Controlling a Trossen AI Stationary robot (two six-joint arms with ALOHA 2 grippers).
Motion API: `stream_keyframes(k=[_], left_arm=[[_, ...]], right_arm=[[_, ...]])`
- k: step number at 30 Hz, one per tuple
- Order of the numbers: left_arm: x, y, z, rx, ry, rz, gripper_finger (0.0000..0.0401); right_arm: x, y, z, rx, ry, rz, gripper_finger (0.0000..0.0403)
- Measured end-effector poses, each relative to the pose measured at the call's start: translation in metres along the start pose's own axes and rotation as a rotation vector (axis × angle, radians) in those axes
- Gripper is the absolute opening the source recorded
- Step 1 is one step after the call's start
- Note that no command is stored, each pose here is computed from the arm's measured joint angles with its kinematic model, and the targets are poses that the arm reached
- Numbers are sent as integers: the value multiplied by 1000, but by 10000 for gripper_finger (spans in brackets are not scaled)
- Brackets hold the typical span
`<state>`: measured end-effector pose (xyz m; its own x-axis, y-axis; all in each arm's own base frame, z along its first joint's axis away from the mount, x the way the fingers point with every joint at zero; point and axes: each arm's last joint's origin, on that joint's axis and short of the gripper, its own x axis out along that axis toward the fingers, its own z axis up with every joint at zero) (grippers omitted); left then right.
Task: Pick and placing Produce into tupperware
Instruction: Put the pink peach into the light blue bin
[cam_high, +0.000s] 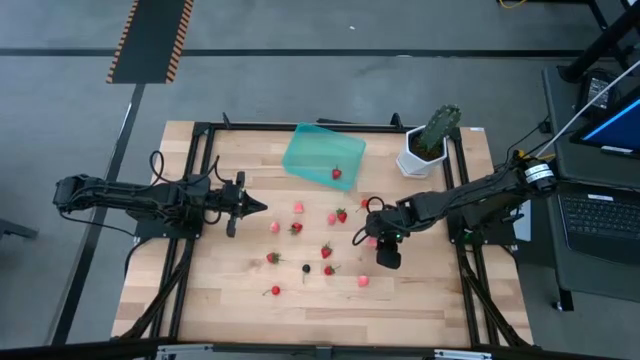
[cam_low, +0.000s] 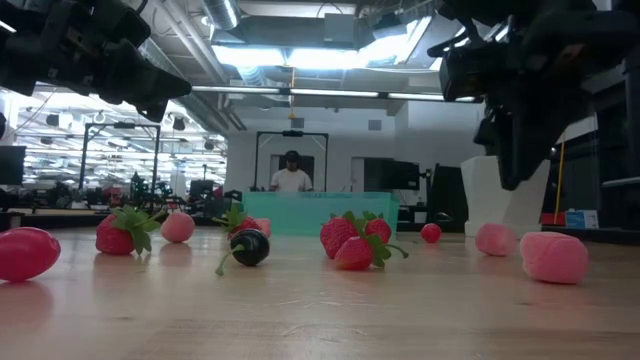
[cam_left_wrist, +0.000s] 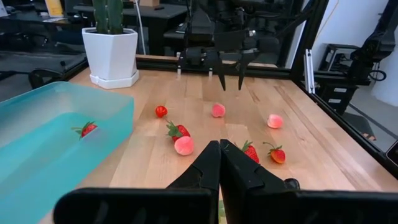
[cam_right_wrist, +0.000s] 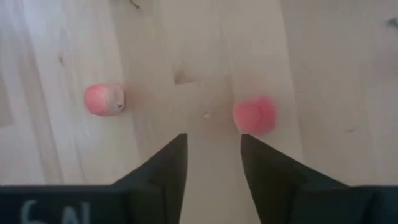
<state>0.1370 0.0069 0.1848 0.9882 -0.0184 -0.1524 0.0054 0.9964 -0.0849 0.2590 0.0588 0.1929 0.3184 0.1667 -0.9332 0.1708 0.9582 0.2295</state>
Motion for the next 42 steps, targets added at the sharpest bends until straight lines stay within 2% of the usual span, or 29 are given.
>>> stream_keyframes(k=[10, 22, 33, 42], left_arm=[[0, 0, 0, 0, -1, 0, 0], [0, 0, 0, 0, 0, 0, 0], [0, 0, 0, 0, 2, 0, 0], [0, 0, 0, 0, 3, 0, 0]], right_arm=[[0, -2, -1, -6, -10, -55, 194], [30, -6, 1, -25, 61, -141, 194], [51, -7, 3, -28, 86, -151, 194], [52, -5, 9, -30, 28, -126, 194]])
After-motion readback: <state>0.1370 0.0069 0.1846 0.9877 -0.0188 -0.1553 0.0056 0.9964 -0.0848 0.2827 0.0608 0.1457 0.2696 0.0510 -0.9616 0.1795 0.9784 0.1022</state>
